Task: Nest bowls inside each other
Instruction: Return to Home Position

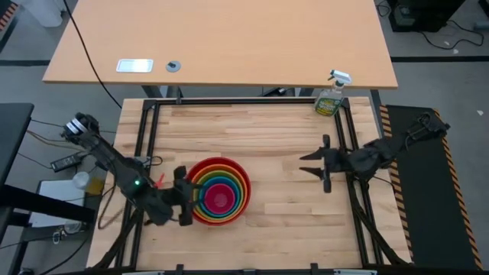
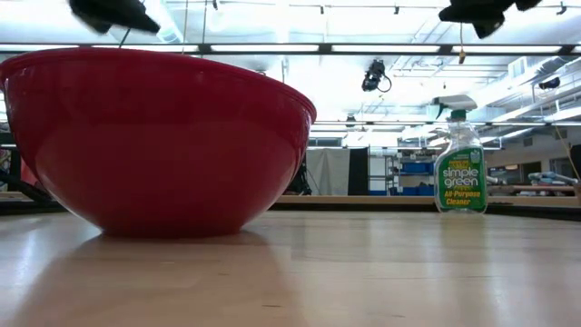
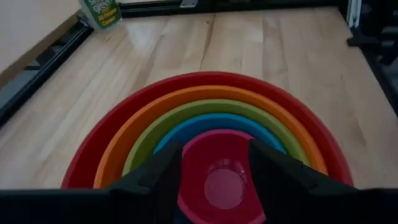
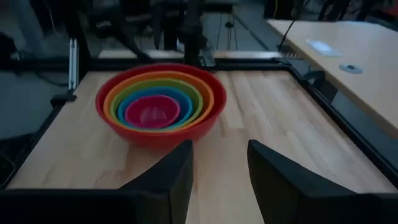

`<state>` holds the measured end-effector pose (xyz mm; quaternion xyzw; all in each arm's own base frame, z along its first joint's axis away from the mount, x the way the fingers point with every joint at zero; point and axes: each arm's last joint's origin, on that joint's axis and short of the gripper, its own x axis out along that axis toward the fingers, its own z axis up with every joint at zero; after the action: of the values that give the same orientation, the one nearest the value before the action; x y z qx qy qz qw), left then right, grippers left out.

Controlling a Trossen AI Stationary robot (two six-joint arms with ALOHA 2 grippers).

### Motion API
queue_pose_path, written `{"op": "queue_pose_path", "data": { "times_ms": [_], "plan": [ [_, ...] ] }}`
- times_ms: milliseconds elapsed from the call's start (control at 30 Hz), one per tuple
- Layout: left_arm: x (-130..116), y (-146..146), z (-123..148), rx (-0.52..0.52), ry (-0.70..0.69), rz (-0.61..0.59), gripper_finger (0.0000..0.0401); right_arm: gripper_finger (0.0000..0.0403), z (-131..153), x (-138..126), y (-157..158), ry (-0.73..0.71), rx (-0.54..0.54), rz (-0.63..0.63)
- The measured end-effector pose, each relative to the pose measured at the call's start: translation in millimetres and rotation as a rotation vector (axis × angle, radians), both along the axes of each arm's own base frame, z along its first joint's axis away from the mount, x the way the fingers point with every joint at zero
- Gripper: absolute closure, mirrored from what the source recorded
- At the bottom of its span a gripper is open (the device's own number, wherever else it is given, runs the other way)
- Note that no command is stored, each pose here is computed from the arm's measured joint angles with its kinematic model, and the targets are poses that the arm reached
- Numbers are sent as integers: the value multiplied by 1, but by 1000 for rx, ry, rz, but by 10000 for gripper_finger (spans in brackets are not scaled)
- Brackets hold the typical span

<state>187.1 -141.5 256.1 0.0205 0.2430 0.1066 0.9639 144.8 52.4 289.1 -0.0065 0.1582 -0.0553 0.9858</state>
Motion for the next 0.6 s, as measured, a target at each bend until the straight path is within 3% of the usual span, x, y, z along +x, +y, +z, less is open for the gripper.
{"op": "queue_pose_path", "data": {
  "times_ms": [200, 600],
  "plan": [
    [-24, 28, -18, -114, -188, -42, 213, 245, -19, -26, -15, -103, 38, -20],
    [-53, 87, -54, -198, -435, -97, 214, 245, -19, -74, -37, -337, 62, -7]
  ]
}}
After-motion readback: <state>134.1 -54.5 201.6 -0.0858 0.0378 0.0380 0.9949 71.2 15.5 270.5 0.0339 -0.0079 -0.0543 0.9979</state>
